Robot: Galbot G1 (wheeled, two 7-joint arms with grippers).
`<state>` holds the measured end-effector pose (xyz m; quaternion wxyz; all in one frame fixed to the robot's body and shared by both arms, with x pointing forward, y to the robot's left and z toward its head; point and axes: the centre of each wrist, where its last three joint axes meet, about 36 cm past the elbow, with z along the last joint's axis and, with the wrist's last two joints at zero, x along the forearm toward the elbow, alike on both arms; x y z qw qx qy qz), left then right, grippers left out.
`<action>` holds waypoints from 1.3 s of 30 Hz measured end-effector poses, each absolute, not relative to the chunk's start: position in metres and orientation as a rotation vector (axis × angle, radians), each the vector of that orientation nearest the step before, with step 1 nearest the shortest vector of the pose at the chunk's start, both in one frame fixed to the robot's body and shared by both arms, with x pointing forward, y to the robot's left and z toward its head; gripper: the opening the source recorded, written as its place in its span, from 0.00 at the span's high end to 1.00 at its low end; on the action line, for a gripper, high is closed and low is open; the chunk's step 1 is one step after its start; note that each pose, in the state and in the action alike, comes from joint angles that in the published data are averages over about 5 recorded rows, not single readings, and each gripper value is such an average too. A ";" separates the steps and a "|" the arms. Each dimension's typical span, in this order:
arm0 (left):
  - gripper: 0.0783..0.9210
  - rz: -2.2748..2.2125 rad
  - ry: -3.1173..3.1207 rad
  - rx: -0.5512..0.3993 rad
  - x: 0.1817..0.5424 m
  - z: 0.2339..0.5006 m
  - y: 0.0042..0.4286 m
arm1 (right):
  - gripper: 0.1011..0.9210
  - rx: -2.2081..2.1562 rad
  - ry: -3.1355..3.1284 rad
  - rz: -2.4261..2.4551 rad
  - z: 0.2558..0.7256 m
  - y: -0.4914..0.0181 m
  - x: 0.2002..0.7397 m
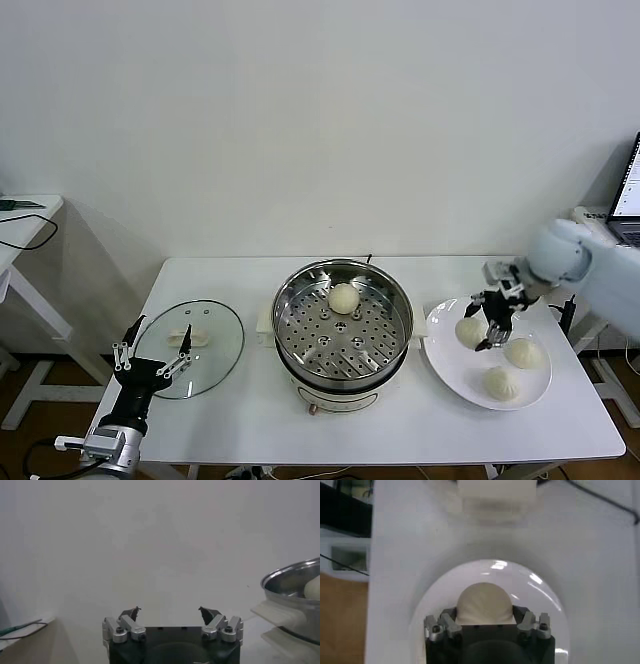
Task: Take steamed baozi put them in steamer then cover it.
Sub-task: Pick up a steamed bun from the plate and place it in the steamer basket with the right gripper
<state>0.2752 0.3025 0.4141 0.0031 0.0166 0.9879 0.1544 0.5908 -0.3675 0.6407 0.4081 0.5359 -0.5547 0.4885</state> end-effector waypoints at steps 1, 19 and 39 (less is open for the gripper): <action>0.12 0.486 3.097 0.052 0.275 0.415 0.303 | 0.23 1.356 -1.399 1.238 0.652 -0.362 0.589; 0.12 0.484 3.072 0.046 0.276 0.423 0.305 | 0.23 1.395 -1.423 1.293 0.730 -0.217 0.567; 0.12 0.483 3.084 -0.003 0.276 0.419 0.319 | 0.23 1.424 -1.339 1.336 0.677 -0.072 0.592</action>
